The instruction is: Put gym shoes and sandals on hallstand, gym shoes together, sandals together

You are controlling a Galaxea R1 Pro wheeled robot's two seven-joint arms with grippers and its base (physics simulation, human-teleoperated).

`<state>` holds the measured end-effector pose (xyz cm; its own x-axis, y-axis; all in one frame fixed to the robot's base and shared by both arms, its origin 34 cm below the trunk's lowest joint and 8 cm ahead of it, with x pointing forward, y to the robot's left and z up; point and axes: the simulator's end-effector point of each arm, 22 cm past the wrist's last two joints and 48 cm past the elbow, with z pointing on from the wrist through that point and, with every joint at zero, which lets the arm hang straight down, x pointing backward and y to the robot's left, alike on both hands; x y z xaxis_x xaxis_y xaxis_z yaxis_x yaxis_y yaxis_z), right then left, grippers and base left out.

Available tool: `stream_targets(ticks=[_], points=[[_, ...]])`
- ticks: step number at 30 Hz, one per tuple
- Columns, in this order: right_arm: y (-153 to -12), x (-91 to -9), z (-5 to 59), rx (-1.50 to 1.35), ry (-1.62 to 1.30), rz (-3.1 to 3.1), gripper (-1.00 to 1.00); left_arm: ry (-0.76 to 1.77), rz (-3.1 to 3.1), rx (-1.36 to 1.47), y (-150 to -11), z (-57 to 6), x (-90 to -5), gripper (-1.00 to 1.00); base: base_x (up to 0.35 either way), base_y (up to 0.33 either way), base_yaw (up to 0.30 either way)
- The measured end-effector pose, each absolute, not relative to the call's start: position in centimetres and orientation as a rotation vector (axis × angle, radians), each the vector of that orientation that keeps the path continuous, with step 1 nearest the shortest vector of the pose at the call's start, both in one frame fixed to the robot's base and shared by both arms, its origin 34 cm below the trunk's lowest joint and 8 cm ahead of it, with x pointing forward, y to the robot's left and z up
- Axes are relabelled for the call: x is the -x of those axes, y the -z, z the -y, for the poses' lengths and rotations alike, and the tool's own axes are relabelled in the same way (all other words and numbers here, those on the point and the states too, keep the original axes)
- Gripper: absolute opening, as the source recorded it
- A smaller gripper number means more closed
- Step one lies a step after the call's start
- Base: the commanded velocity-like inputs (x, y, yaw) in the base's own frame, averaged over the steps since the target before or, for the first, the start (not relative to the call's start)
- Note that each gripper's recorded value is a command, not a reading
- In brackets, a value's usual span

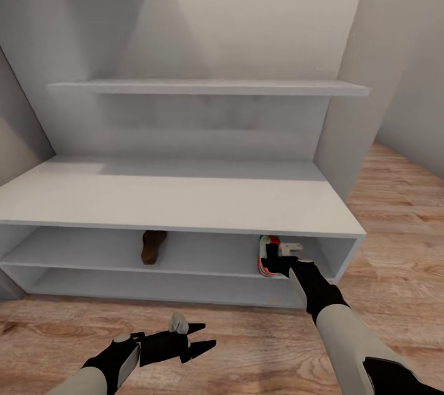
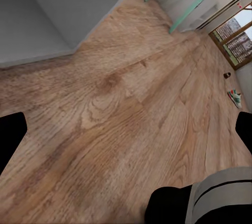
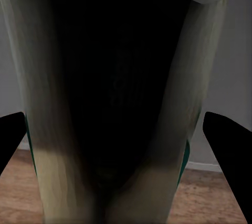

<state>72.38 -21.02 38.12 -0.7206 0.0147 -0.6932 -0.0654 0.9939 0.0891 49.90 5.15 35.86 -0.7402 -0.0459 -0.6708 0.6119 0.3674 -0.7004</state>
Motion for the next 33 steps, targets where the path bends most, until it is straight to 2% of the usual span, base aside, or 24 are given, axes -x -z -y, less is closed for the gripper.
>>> stream_targets(ticks=[8,21,22,33], points=[[-38.14,-72.38,21.03,0.035,-0.137,-2.371,-1.0,1.403,-2.025,-0.488,-35.89,-5.16,-49.93,1.0,0.149,0.0,0.0],[-38.21,-72.45,21.07,0.033,-0.137,-2.369,-1.0,1.402,-2.025,-0.488,-35.88,-5.2,-49.96,1.0,0.007,0.0,0.0],[-38.24,-72.47,21.07,0.033,-0.137,-2.369,1.0,1.402,-2.026,-0.488,-35.87,-5.19,-49.94,1.0,0.0,0.0,0.0],[-38.22,-72.46,21.09,0.033,-0.136,-2.369,1.0,1.402,-2.025,-0.488,-35.87,-5.21,-49.95,1.0,0.0,0.0,0.0]])
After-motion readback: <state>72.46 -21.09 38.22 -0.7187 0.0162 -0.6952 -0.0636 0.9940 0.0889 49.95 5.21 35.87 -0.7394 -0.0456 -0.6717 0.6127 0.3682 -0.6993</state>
